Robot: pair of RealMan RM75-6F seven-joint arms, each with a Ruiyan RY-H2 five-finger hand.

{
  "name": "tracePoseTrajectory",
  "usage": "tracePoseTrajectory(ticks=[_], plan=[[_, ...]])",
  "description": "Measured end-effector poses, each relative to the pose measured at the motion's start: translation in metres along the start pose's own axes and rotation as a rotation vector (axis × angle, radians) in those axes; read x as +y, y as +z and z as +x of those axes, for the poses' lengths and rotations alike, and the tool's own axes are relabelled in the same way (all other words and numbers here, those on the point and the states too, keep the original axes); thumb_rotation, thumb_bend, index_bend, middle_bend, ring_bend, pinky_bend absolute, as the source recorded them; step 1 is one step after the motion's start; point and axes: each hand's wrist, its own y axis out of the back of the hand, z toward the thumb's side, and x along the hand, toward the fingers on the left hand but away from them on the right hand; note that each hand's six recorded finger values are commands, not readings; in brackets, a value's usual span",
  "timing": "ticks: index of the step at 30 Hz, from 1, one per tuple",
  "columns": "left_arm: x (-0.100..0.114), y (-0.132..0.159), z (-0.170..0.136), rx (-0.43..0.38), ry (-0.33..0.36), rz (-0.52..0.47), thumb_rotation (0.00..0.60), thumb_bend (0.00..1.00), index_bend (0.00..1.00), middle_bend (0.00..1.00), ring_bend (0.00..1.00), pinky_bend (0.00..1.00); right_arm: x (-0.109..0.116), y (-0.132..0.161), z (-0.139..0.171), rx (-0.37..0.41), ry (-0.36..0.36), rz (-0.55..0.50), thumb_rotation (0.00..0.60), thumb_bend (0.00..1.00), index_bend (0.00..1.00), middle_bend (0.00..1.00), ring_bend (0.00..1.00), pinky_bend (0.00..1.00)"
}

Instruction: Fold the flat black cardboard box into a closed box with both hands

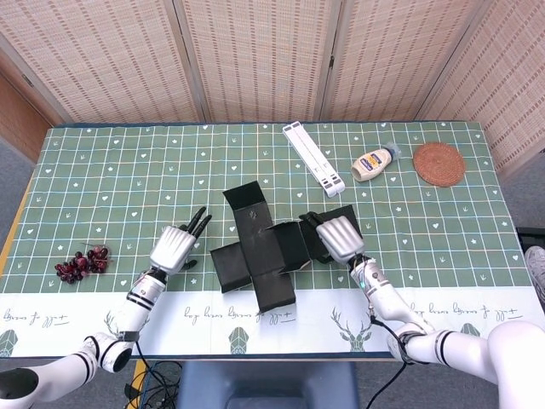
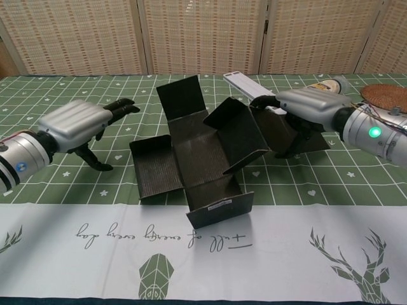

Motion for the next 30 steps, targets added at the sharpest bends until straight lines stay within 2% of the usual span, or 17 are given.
tracePoseTrajectory(ticks=[8,17,23,27,30], plan=[[-0.006,0.016,0.01,-0.009,0.014,-0.013,0.6,0.09,0.0,0.0,0.5,0.74,-0.001,0.001,0.0,0.007,-0.007,-0.001,0.6,0.32,0.32,0.38,0.82,1.0],[-0.008,0.034,0.016,-0.022,0.022,-0.086,0.6,0.09,0.0,0.0,0.5,0.74,-0.002,0.002,-0.001,0.006,-0.007,-0.002,0.6,0.32,0.32,0.39,0.82,1.0],[-0.006,0.044,0.017,-0.027,0.026,-0.205,0.6,0.09,0.0,0.0,0.5,0.74,-0.002,0.0,-0.001,-0.002,-0.006,0.003,0.6,0.32,0.32,0.39,0.82,1.0],[0.001,0.055,0.014,-0.048,0.03,-0.328,0.6,0.09,0.0,0.0,0.49,0.74,-0.003,0.001,-0.002,-0.003,0.004,0.008,0.6,0.31,0.32,0.39,0.82,1.0],[0.009,0.061,0.012,-0.077,0.039,-0.377,0.6,0.09,0.0,0.0,0.49,0.74,-0.003,0.002,-0.002,-0.003,0.017,0.019,0.6,0.32,0.32,0.39,0.82,1.0]])
